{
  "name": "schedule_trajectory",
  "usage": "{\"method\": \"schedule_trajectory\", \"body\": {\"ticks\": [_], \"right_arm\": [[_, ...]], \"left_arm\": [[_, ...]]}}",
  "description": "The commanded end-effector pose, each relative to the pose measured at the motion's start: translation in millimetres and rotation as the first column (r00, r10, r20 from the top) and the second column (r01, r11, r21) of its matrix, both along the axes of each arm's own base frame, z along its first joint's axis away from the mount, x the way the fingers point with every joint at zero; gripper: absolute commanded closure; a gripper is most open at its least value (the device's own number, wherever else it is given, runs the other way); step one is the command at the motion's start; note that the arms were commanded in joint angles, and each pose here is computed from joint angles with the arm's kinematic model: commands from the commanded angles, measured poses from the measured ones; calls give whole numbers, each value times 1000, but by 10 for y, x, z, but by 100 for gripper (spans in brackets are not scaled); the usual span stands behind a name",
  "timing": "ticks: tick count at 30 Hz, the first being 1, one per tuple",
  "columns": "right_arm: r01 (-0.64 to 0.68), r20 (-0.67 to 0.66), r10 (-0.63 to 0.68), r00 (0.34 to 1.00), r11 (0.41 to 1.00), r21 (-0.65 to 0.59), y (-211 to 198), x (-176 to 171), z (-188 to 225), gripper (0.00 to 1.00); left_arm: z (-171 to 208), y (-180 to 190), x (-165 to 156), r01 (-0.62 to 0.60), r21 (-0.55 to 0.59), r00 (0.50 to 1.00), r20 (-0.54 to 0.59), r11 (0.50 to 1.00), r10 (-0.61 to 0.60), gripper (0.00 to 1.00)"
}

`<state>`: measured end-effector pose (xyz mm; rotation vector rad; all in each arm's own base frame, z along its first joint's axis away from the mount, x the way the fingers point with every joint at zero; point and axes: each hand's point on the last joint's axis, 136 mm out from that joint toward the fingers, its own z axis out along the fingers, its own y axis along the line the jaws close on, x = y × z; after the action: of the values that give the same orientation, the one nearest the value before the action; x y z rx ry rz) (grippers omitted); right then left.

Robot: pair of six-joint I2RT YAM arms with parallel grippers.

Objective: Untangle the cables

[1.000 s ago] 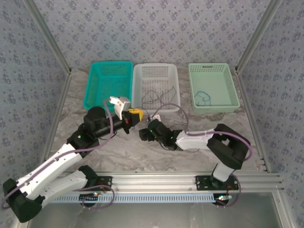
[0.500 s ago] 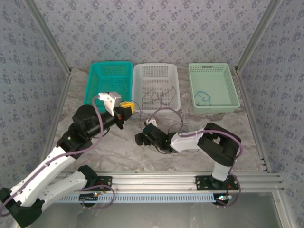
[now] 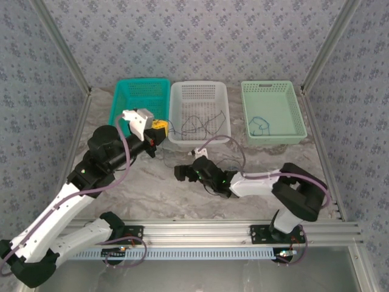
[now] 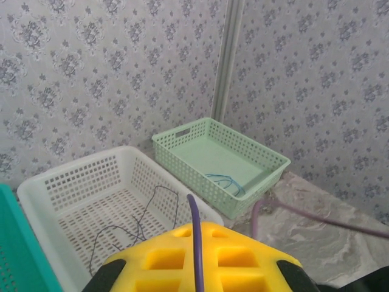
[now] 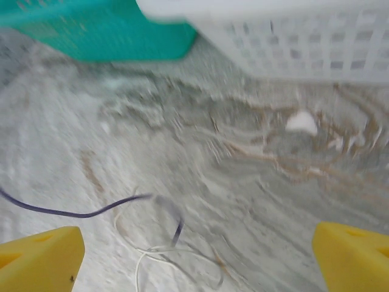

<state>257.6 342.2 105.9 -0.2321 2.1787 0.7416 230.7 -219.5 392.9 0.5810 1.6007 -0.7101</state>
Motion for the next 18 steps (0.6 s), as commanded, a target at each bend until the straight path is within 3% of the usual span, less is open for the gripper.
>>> {"method": "schedule_trajectory", "body": {"ticks": [1, 9, 13, 18], "right_arm": [[53, 93, -52, 994, 999, -7, -169, 92, 343, 1], [1, 180, 26, 983, 989, -148, -309, 63, 618, 3], [-92, 200, 127, 972, 980, -175, -79, -58, 465, 3], [-114, 250, 180, 952, 960, -257, 227, -123, 272, 3]], "left_arm": [[147, 63, 1, -21, 10, 999, 42, 1000, 21, 96], [198, -78, -15, 46, -30, 999, 30, 998, -45, 96], [176, -102, -13, 56, -48, 998, 12, 997, -55, 96], [227, -116, -22, 63, -84, 998, -7, 994, -64, 96]]}}
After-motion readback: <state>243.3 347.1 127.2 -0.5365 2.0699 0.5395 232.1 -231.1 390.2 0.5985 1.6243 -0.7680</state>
